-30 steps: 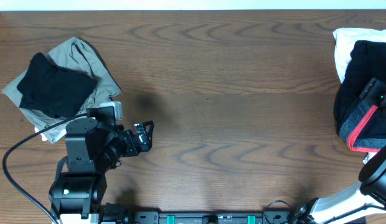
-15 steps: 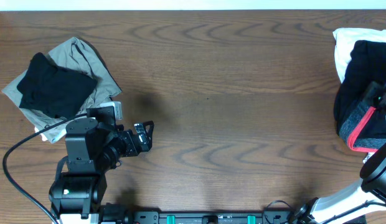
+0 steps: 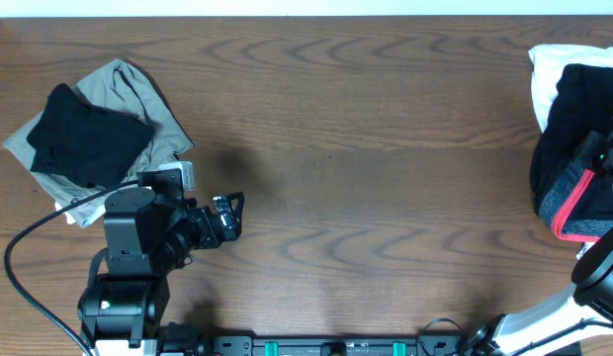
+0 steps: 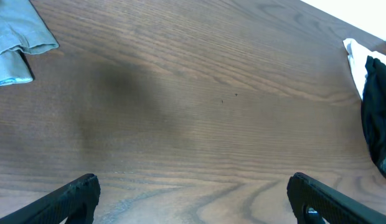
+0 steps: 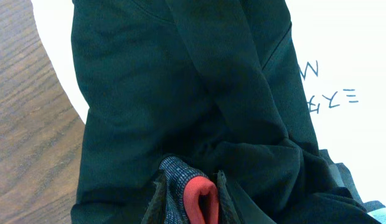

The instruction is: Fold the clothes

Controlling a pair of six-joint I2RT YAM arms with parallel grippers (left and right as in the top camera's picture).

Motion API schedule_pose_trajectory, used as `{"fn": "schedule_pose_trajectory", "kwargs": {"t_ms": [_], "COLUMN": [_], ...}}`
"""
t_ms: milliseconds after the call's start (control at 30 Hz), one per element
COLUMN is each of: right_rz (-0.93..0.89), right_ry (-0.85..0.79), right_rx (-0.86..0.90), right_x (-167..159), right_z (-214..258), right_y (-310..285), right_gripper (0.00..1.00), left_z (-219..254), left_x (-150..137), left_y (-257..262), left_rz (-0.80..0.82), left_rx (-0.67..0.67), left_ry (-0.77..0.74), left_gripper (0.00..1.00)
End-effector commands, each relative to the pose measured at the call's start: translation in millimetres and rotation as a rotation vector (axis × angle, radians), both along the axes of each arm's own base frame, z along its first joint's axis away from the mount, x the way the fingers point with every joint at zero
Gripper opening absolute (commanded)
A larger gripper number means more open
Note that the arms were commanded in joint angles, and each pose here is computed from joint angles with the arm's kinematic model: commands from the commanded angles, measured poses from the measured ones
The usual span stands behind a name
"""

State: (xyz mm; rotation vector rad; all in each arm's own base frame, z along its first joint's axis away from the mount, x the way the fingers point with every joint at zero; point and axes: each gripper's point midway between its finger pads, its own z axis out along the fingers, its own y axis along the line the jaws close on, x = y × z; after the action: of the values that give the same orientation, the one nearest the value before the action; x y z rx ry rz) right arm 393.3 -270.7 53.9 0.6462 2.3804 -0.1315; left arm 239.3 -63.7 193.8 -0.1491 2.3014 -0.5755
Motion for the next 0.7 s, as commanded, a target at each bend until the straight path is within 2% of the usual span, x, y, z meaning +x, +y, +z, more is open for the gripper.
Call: {"fn": "schedule_pose_trajectory", "kwargs": {"t_ms": [0,67,133,267,433,667], "right_rz": [0.020,0.010,0.001,-0.010,-0.016,-0.039], "right_ry": [-0.002,-0.004,-0.015,-0.044,-0.086,-0.132], "right_rx": [0.014,0.019,0.020,0.009,-0.018,-0.024], "right_x": [5.3,4.4,4.7,5.2,3.8,-3.5], "right_z": [-1.0,1.1,6.0,22.7,50.8,85.2], "right_y": [5.3,5.6,5.3,4.9,5.6,11.4], "right_gripper": [0.19,0.09,0.05,0.04,0.09,0.08], "left_z": [7.5,7.5,7.6,8.0,8.0,8.0], "left_x": [1.9,1.9,1.9,2.3,2.3,2.3], "left_y": [-0.1,-0.1,-0.1,-0.1,-0.1,-0.1], "left_rz": [0.004,0.004,0.004,0.004,0.004,0.004], "left_rx": [-0.001,-0.001,-0.001,-0.001,-0.001,-0.001], "left_ry": [-0.017,-0.017,-0.018,-0.020,-0.020,-0.020], "left_gripper": [0.98,0.98,0.98,0.98,0.98,0.98]}}
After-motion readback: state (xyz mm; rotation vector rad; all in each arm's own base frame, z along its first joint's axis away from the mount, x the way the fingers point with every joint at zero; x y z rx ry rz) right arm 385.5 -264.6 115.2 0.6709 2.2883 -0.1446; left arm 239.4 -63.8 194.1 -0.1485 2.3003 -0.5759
